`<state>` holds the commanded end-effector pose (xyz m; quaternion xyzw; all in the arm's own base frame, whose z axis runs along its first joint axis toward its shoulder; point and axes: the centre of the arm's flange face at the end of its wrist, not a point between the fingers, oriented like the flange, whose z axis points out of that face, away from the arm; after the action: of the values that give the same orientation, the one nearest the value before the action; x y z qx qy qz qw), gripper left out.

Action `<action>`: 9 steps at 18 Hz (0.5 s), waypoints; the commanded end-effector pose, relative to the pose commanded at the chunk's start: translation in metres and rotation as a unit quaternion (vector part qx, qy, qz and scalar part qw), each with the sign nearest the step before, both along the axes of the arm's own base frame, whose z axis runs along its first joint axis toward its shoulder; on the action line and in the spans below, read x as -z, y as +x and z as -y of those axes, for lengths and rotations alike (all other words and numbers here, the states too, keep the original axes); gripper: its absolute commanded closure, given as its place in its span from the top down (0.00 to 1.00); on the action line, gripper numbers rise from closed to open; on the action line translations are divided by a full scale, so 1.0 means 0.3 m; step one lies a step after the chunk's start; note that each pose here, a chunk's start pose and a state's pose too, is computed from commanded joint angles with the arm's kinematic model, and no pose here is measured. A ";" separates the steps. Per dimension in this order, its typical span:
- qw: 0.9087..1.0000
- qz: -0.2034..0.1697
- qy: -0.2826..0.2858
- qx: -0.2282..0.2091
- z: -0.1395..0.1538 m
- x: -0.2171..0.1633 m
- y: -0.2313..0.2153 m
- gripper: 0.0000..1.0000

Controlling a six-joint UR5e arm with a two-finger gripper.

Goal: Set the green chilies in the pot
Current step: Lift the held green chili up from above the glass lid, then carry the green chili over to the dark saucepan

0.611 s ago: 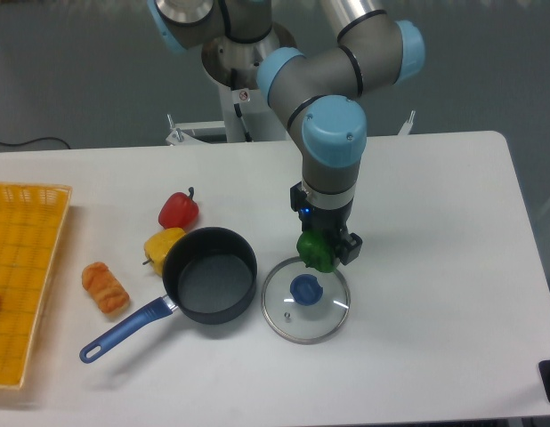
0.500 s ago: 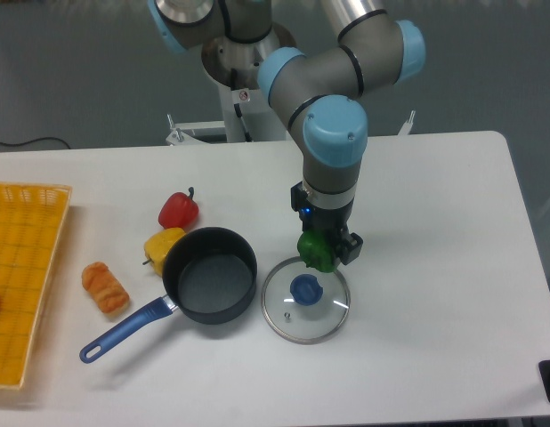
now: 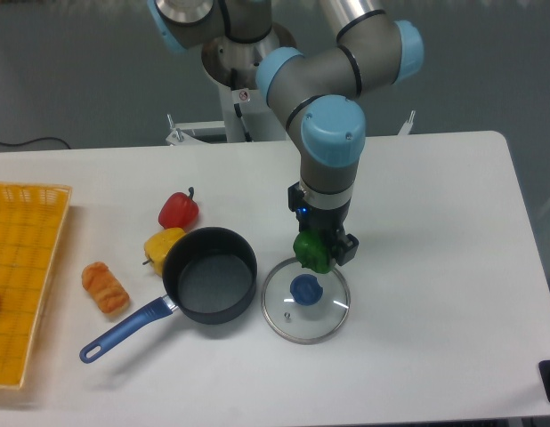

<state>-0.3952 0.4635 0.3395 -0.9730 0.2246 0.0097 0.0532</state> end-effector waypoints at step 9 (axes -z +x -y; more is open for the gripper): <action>0.999 0.011 0.032 -0.022 -0.109 -0.072 0.153 0.53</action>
<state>-0.3492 0.4961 0.3610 -0.9755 0.2023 0.0069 0.0863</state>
